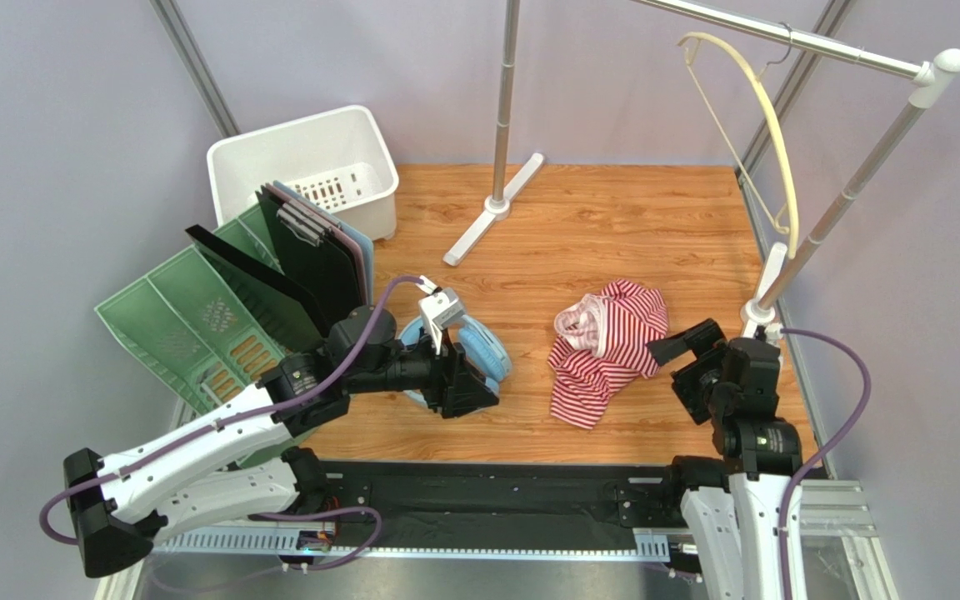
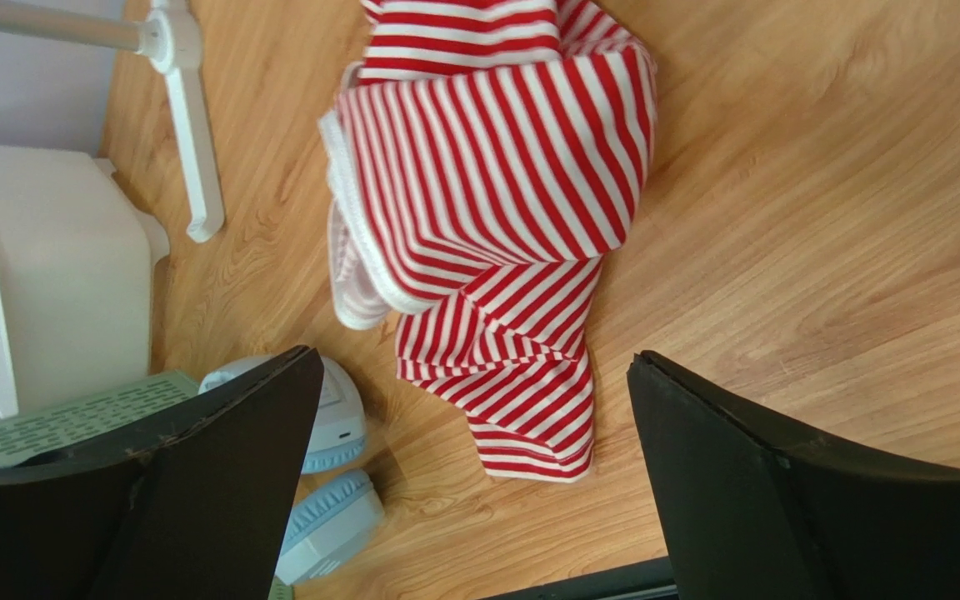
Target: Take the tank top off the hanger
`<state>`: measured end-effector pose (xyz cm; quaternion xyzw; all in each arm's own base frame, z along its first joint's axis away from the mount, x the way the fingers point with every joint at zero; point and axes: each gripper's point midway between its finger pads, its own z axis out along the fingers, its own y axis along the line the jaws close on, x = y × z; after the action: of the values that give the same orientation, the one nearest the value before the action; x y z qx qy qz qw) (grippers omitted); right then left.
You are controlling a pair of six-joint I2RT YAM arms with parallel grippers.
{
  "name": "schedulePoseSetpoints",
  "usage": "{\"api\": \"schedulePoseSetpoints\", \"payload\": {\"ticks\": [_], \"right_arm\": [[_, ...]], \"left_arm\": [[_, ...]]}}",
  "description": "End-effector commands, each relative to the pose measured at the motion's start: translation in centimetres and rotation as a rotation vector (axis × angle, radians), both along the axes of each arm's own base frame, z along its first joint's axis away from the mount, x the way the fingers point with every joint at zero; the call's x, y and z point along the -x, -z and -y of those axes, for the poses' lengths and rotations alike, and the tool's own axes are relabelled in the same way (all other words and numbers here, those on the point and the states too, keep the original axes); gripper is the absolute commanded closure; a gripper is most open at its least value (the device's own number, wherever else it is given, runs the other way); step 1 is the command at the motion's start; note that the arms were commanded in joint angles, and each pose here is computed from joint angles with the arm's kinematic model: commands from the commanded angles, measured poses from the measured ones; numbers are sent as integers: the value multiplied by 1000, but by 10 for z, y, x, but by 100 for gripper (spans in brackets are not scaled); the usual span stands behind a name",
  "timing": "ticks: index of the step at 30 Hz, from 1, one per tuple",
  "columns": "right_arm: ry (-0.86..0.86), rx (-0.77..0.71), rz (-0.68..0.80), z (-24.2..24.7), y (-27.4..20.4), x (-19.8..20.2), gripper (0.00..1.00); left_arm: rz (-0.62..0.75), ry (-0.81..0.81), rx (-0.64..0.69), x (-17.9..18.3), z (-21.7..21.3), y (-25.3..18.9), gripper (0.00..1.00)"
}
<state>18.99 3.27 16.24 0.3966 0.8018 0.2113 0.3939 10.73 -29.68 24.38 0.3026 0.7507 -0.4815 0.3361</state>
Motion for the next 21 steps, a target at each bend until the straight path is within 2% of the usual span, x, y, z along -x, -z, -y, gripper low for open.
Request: {"api": "schedulePoseSetpoints", "payload": {"ticks": [1,4,11,16,21], "right_arm": [[98,-156,9,-5,17,-24,0],[97,-191,-54,-9,45,-30,0],[38,-222,31,-16,63,-59,0],[97,-224,-28,-10,86,-59,0],[80,-245,-70,-14,97,-67,0]], "left_arm": [[39,25,96,7,3,-31,38],[34,18,92,8,0,-28,38],[26,12,88,9,-1,-24,38],[24,10,85,8,1,-24,38],[23,13,87,8,2,-25,38]]}}
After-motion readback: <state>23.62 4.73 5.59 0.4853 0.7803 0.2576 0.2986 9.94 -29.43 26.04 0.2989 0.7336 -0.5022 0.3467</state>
